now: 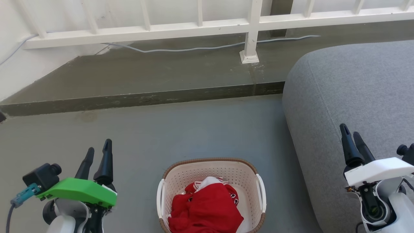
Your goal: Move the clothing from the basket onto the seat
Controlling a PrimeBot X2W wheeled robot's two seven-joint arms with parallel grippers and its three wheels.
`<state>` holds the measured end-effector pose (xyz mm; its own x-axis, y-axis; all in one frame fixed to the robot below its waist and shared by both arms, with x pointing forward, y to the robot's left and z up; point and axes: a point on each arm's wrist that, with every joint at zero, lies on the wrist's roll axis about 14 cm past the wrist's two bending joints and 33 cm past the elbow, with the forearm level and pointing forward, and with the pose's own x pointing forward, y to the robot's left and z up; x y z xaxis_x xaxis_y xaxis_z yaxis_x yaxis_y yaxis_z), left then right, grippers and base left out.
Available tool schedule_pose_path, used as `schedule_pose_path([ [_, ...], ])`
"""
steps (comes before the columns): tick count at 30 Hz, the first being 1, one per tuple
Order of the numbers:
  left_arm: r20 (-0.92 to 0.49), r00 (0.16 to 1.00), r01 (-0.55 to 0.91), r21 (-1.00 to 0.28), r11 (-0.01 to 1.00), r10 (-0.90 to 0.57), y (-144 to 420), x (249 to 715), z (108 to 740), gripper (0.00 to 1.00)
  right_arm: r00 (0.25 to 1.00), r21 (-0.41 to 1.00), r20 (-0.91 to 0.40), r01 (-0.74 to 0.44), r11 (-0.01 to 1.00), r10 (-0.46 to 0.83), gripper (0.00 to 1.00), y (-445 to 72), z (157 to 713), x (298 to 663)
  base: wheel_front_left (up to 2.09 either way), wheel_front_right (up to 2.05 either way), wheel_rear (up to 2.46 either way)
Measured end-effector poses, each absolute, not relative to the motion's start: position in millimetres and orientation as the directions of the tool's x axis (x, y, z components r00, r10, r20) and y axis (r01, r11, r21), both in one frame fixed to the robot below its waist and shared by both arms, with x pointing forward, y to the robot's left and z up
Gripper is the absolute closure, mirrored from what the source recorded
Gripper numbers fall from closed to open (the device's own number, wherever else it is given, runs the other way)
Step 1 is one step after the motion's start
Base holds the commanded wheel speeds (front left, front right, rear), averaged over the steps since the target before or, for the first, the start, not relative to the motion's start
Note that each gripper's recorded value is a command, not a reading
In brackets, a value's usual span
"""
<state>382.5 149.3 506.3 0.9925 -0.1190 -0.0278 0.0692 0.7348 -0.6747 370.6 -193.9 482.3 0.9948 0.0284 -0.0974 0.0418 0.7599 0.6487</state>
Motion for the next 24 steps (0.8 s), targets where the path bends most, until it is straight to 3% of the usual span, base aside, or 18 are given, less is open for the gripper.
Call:
schedule_pose_path([
  [24,-0.017,0.989,0.126,-0.399,0.908,-0.144,133,377,500,0.00,0.997,0.341,-0.060,-0.027,0.940,0.051,0.00,-185,486,370,0.00,0.00,0.00],
])
